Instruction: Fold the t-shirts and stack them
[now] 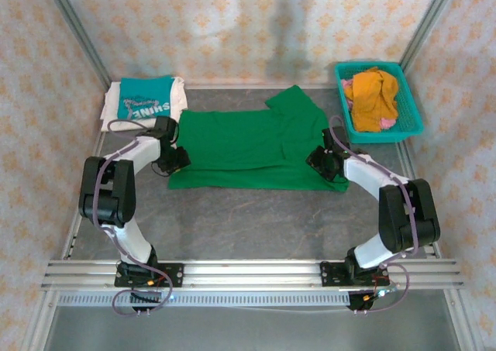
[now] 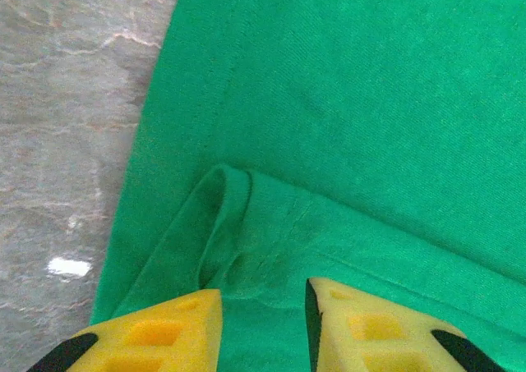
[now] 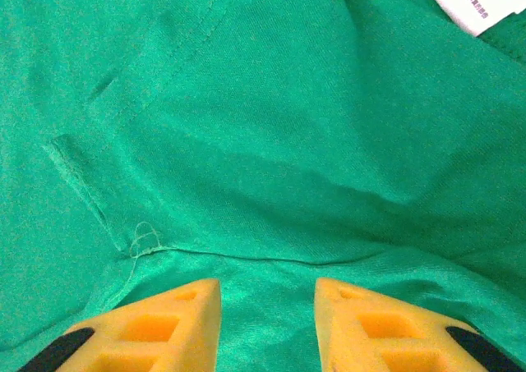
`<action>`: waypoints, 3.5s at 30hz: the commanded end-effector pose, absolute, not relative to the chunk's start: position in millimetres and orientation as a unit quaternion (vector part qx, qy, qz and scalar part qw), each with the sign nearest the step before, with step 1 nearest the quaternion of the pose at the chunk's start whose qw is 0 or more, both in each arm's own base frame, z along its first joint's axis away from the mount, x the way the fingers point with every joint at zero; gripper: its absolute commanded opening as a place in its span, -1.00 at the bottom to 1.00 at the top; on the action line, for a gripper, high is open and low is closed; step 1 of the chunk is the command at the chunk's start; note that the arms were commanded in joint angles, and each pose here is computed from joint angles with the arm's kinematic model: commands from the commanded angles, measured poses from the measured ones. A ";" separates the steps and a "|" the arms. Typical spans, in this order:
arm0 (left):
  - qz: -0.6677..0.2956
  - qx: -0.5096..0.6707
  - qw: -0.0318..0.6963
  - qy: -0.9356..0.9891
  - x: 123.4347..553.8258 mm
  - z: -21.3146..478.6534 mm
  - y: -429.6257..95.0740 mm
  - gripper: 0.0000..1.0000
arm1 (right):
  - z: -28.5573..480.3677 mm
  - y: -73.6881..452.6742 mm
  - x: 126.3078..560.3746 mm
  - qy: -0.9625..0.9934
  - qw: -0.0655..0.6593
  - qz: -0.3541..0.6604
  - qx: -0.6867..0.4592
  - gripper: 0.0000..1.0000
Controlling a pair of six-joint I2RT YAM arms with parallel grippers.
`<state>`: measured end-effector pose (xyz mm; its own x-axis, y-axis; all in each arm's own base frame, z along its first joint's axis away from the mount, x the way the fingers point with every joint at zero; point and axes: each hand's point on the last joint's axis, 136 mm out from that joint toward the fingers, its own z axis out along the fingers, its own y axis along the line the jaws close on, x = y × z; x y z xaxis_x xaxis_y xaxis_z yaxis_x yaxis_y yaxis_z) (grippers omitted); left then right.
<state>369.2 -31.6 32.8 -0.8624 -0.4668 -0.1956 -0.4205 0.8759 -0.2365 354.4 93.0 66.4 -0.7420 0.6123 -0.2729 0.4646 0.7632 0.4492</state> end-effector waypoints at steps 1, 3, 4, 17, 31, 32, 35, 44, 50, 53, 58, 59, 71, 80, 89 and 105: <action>-0.085 -0.228 0.132 0.961 379.7 30.1 -31.3 -0.33 | 76.7 96.1 367.9 0.913 0.226 0.183 0.285 -0.29; -0.079 -0.230 0.132 0.961 380.7 26.3 -29.5 -0.37 | 77.3 97.0 368.8 0.913 0.227 0.185 0.285 -0.29; -0.076 -0.231 0.133 0.961 381.4 26.4 -28.4 -0.40 | 76.4 97.1 368.7 0.913 0.225 0.185 0.285 -0.29; -0.047 -0.230 0.159 0.959 388.3 43.6 -17.3 -0.88 | 74.8 100.9 367.3 0.912 0.223 0.197 0.283 -0.28; -0.039 -0.232 0.188 0.954 408.9 60.5 -12.6 -1.00 | 71.3 98.9 367.6 0.913 0.226 0.191 0.281 -0.28; -0.039 -0.232 0.191 0.953 412.6 62.4 -12.5 -1.00 | 70.7 97.9 368.5 0.914 0.227 0.188 0.280 -0.28; -0.038 -0.232 0.196 0.952 422.4 66.1 -11.7 -1.00 | 69.8 94.2 373.4 0.915 0.237 0.175 0.276 -0.28; -0.022 -0.228 0.174 0.958 445.8 48.3 -7.7 -0.98 | 85.6 92.1 396.0 0.912 0.263 0.164 0.269 -0.28; -0.003 -0.235 0.186 0.954 446.4 55.7 1.5 -0.36 | 105.8 90.1 405.3 0.908 0.284 0.160 0.264 -0.24; 0.005 -0.244 0.215 0.946 439.4 74.6 8.4 -0.36 | 109.7 95.6 408.5 0.911 0.284 0.170 0.248 -0.23; -0.003 -0.225 0.223 0.949 420.0 85.6 -4.6 -0.23 | 98.3 113.2 403.8 0.926 0.249 0.180 0.221 -0.26; -0.014 -0.219 0.223 0.950 415.8 85.2 -10.9 -0.23 | 95.7 116.9 400.7 0.929 0.244 0.178 0.215 -0.27; -0.064 -0.214 0.133 0.966 368.2 7.8 -32.3 -0.54 | 43.4 128.5 374.6 0.946 0.184 0.151 0.223 -0.37; -0.046 -0.242 0.110 0.963 336.4 3.5 -11.2 -1.00 | 13.8 87.0 374.1 0.933 0.173 0.110 0.296 -0.36; -0.034 -0.262 0.083 0.961 296.2 -1.6 1.9 -1.00 | 27.6 67.7 377.7 0.917 0.189 0.127 0.328 -0.31; -0.056 -0.178 0.179 0.966 365.7 75.4 -39.4 -0.34 | 101.0 112.5 421.8 0.944 0.214 0.147 0.202 -0.21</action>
